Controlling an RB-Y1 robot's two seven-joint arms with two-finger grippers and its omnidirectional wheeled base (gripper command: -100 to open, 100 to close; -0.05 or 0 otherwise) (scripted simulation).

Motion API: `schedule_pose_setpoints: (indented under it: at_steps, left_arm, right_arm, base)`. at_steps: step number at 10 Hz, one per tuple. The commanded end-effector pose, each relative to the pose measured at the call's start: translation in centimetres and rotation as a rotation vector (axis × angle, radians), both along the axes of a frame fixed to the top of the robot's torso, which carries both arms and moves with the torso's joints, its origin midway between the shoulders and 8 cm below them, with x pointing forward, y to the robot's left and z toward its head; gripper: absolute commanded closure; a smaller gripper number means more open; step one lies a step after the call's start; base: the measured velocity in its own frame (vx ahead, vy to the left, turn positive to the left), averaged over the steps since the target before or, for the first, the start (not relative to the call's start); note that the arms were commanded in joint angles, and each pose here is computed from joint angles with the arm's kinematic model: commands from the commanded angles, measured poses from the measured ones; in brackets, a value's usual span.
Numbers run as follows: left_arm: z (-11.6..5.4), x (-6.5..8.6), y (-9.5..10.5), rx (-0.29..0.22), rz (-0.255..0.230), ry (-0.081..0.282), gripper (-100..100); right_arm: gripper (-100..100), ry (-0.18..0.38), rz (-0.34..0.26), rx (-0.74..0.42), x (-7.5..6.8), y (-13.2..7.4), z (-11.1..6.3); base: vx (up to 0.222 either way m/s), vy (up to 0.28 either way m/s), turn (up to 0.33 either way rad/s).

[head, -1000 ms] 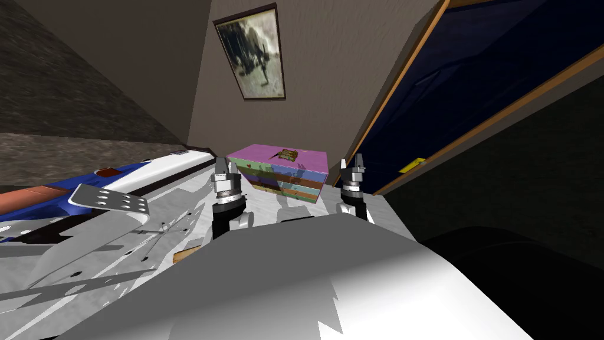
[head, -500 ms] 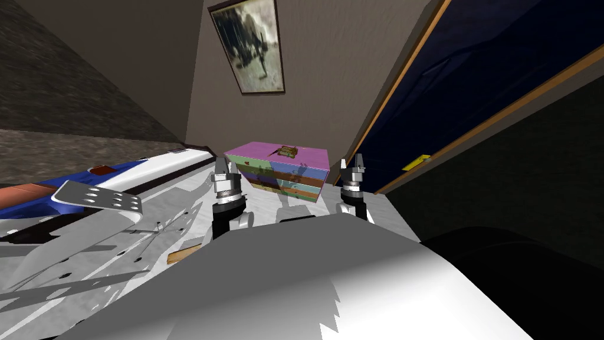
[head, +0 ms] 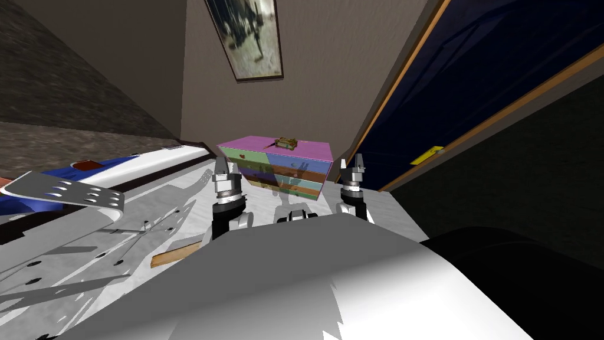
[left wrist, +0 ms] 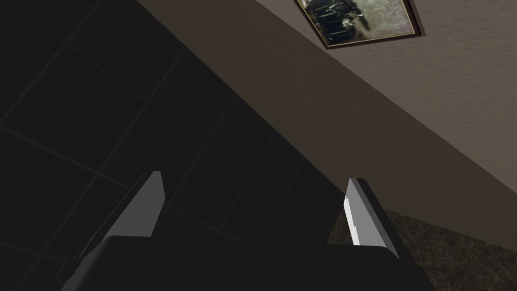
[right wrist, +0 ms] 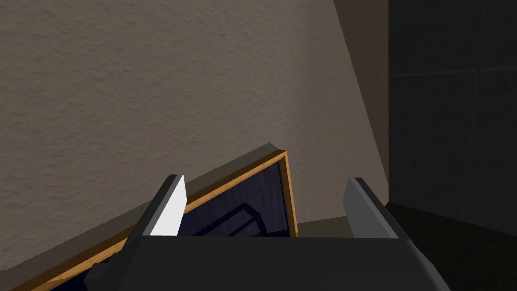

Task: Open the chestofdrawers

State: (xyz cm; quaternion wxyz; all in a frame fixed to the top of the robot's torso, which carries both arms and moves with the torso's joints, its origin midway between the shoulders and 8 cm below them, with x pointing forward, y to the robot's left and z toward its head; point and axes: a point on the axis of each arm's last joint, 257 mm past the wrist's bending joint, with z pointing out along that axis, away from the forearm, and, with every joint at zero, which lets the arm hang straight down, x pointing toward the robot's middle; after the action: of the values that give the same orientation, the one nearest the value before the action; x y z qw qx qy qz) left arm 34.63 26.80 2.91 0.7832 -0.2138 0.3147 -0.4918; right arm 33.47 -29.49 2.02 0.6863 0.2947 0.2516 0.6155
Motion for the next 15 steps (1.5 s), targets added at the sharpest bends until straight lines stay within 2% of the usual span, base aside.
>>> schedule_pose_setpoints:
  at_steps: [1, 4, 5, 6, 15]
  left_arm:
    - [-1.1, 0.8, -0.6, 0.057, -0.024, 0.034, -100]
    - [-3.2, 2.0, -0.9, 0.105, -0.038, 0.087, -100]
    - [-4.8, 2.9, -1.0, 0.124, -0.040, 0.126, -100]
    - [-5.7, 3.3, -0.9, 0.131, -0.040, 0.146, -100]
    - [-13.0, 6.5, -0.7, 0.151, -0.025, 0.308, -100]
  right_arm:
    - [0, 0.000, 0.000, 0.000, 0.0, 0.0, 0.0]
    - [0, 0.000, 0.000, 0.000, 0.0, 0.0, 0.0]
    - [0, 0.000, 0.000, 0.000, 0.0, 0.0, 0.0]
    - [0, 0.000, 0.000, 0.000, 0.0, 0.0, 0.0]
    - [0, 0.000, 0.000, 0.000, 0.0, 0.0, 0.0]
  base:
    - [0.028, -0.029, -0.018]
    - [0.044, -0.047, -0.020]
    - [0.052, -0.080, -0.048]
    - [0.080, -0.084, -0.039]
    - [0.058, -0.057, -0.025]
